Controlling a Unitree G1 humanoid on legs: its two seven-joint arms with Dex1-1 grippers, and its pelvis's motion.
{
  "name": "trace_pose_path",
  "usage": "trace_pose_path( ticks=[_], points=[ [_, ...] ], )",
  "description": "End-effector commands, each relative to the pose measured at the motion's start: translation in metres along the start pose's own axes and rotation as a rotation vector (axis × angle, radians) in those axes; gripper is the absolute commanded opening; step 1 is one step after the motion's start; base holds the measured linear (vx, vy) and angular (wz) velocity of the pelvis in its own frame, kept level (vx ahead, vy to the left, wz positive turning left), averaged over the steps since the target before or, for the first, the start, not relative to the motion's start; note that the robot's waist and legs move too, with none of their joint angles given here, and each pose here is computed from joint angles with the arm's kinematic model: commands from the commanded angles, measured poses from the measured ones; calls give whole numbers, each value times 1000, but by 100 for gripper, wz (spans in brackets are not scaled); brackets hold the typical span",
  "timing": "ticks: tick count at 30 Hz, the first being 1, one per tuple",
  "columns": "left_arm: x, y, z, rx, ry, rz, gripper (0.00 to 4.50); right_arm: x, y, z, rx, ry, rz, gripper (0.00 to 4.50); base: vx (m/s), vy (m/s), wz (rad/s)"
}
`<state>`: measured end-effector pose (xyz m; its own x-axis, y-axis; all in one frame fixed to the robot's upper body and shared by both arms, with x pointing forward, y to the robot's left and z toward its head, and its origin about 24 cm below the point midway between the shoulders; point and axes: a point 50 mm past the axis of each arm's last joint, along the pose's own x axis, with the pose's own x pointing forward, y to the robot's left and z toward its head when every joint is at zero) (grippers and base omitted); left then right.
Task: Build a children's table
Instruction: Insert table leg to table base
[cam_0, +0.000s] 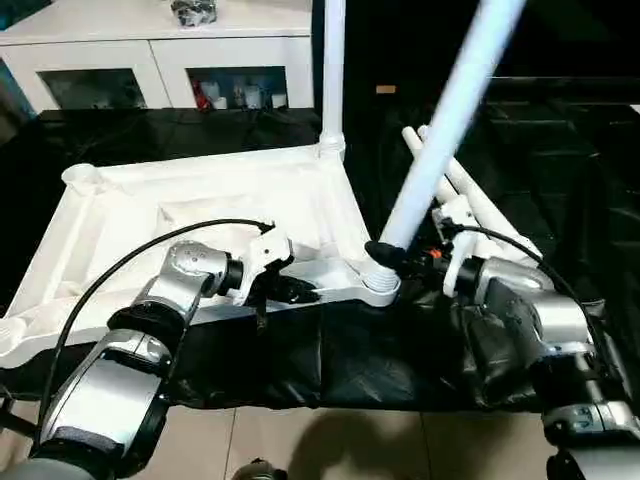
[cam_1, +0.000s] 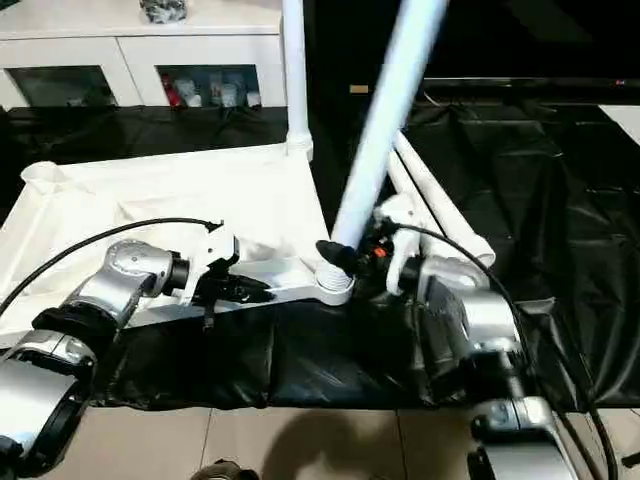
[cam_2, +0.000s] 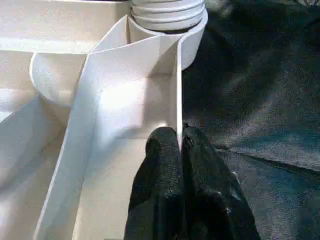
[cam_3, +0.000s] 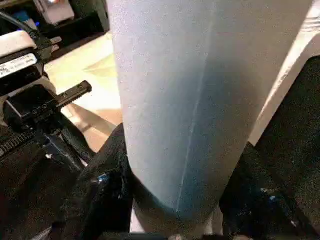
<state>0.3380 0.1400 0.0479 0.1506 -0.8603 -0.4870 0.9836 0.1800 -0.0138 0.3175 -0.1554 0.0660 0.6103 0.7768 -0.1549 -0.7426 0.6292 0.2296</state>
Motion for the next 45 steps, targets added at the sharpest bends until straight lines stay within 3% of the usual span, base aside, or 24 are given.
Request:
trace_pose_path(
  ticks=[1, 6, 7, 11, 18, 23, 29, 33, 39, 45],
  points=[
    [-2, 4, 7, -1, -31, 12, 0, -2, 1, -18, 35, 58, -16, 189, 0, 0, 0],
    [0, 5, 8, -5, -41, 37, 0, -8, 4, -29, 20, 65, -60, 189, 0, 0, 0],
    [0, 5, 8, -6, -41, 39, 0, -8, 5, -31, -16, 87, -75, 189, 0, 0, 0],
    [0, 5, 9, -4, -42, 38, 0, -6, 8, -26, -72, 113, -102, 188, 0, 0, 0],
    [0, 6, 10, 10, -26, 39, 0, 3, 15, -24, -137, 218, -9, 188, 0, 0, 0],
    [-2, 6, 7, 7, -17, 49, 0, 3, 25, -33, -147, 321, 122, 188, 0, 0, 0],
    [-5, 6, 6, 3, -26, 43, 0, 3, 27, -34, -139, 318, 152, 188, 0, 0, 0],
    [-8, 1, 12, 32, -65, -73, 0, 7, 31, -33, -147, 276, 263, 188, 0, 0, 0],
    [-13, -4, 11, 57, -2, -204, 0, 7, 41, -38, -168, 331, 432, 188, 0, 0, 0],
    [-18, 1, 14, 52, -7, -169, 0, 7, 46, -42, -204, 372, 524, 188, 0, 0, 0]
  ],
)
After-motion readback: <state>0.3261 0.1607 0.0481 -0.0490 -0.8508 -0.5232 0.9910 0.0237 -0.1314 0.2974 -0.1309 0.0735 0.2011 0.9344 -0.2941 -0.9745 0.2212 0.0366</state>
